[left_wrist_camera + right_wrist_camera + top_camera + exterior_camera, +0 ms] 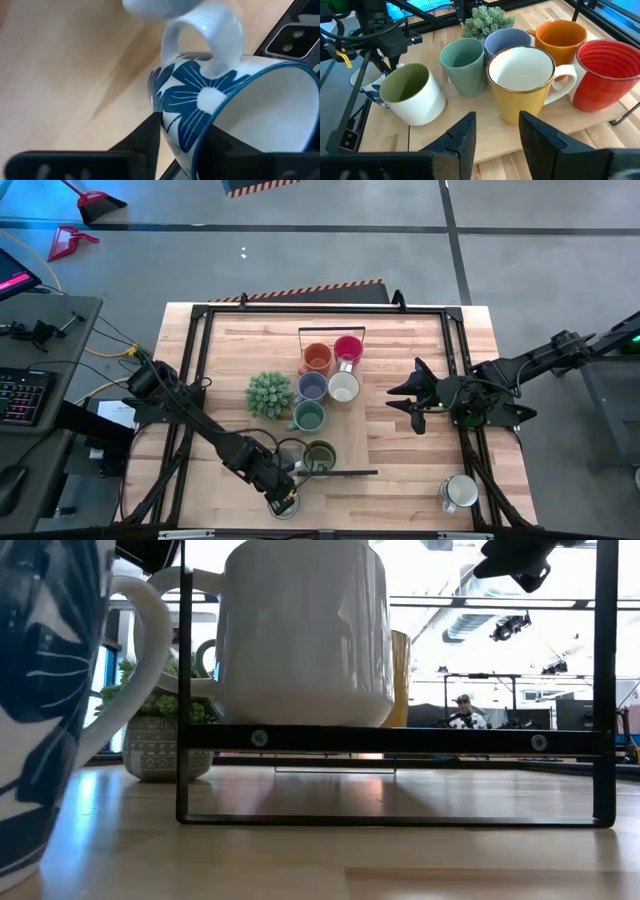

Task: Place coffee mugs
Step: Put the left blue mug on the shelf

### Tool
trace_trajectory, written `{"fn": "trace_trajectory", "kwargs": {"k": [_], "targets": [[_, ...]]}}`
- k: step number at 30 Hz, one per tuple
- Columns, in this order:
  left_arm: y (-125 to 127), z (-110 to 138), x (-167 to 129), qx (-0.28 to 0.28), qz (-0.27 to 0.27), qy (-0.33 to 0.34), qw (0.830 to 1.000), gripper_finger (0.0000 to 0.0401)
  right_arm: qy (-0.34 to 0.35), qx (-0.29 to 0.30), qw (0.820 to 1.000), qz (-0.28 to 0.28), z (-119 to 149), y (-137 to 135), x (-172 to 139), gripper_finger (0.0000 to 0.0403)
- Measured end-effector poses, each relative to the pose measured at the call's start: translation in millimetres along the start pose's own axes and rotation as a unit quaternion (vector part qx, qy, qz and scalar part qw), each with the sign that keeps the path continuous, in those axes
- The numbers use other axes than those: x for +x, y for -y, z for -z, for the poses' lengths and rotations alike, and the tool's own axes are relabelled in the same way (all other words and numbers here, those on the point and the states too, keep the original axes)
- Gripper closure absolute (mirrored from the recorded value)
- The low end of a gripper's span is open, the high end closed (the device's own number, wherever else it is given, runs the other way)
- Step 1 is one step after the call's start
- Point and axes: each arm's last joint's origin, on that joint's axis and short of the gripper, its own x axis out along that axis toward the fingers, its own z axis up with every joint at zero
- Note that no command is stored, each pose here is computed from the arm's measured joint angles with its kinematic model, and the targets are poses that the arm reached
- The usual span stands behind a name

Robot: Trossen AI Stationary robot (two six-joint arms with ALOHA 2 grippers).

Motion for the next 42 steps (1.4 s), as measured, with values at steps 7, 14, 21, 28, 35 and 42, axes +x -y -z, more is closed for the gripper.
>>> {"fn": "trace_trajectory", "kwargs": {"k": [7,14,21,28,35,42], "targets": [[-3.7,10.1,0.6,0.016,-0.029,-0.013,0.999,0.0390,-0.013,0.006,1.000,0.007,2.7,1.3,-0.1,0.0274],[-6.8,18.1,-2.4,0.026,-0.051,-0.029,0.998,0.0393,-0.014,0.006,1.000,0.007,2.8,1.4,-0.1,0.0274],[-9.6,24.6,-49.0,0.033,-0.079,0.002,0.996,0.0393,-0.013,0.020,1.000,0.007,2.8,1.3,-0.1,0.0274],[-4.2,18.9,-118.1,0.062,-0.059,0.088,0.992,0.0393,-0.005,0.021,1.000,0.014,1.8,1.5,-0.1,0.0274],[-3.0,-6.8,-171.9,0.112,-0.071,0.195,0.972,0.0393,0.054,-0.004,0.998,0.013,-8.9,-0.7,-3.2,0.0274],[-6.2,-31.0,-198.0,0.156,-0.087,0.227,0.957,0.0393,0.116,-0.016,0.993,-0.001,-18.6,6.1,-26.5,0.0274]]}}
